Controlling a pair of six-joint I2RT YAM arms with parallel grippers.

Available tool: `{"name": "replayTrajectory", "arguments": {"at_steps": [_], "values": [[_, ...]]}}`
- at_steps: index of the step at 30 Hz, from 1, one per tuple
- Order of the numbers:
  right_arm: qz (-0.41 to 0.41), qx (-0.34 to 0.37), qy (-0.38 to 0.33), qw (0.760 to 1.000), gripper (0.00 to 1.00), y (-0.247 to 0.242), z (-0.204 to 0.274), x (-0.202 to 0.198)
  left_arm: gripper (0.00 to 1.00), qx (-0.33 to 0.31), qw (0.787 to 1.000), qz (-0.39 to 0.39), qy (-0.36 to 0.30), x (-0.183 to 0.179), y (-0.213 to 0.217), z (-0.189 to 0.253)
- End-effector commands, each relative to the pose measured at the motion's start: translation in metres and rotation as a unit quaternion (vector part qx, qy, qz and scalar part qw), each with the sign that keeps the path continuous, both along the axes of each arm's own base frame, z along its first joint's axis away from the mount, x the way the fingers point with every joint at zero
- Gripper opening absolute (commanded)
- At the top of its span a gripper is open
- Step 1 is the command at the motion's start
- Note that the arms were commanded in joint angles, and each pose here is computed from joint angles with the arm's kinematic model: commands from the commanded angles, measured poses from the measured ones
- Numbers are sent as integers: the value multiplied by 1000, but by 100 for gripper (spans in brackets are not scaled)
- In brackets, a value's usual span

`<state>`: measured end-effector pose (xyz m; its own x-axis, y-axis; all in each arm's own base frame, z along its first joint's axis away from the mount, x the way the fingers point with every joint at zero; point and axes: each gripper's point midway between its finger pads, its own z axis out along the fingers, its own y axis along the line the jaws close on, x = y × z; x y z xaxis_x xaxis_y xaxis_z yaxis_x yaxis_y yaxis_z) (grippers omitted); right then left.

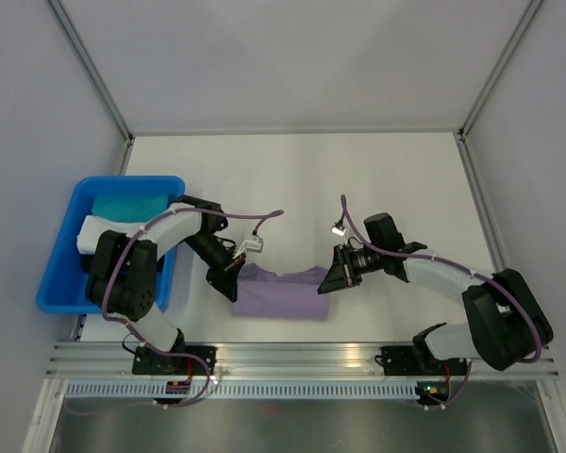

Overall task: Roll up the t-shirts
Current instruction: Roll the tshirt

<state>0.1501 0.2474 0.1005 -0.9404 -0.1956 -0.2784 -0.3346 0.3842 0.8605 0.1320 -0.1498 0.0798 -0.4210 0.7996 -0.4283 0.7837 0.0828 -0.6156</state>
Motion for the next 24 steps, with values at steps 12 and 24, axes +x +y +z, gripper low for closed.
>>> {"name": "replayTrajectory", "arguments": {"at_steps": [12, 24], "values": [[-45, -57, 70, 995, 0, -5, -51, 40, 47, 57, 997, 39, -28, 62, 10, -35], [-87, -96, 68, 989, 0, -7, -62, 59, 77, -54, 955, 158, -247, 148, -10, 74]]}}
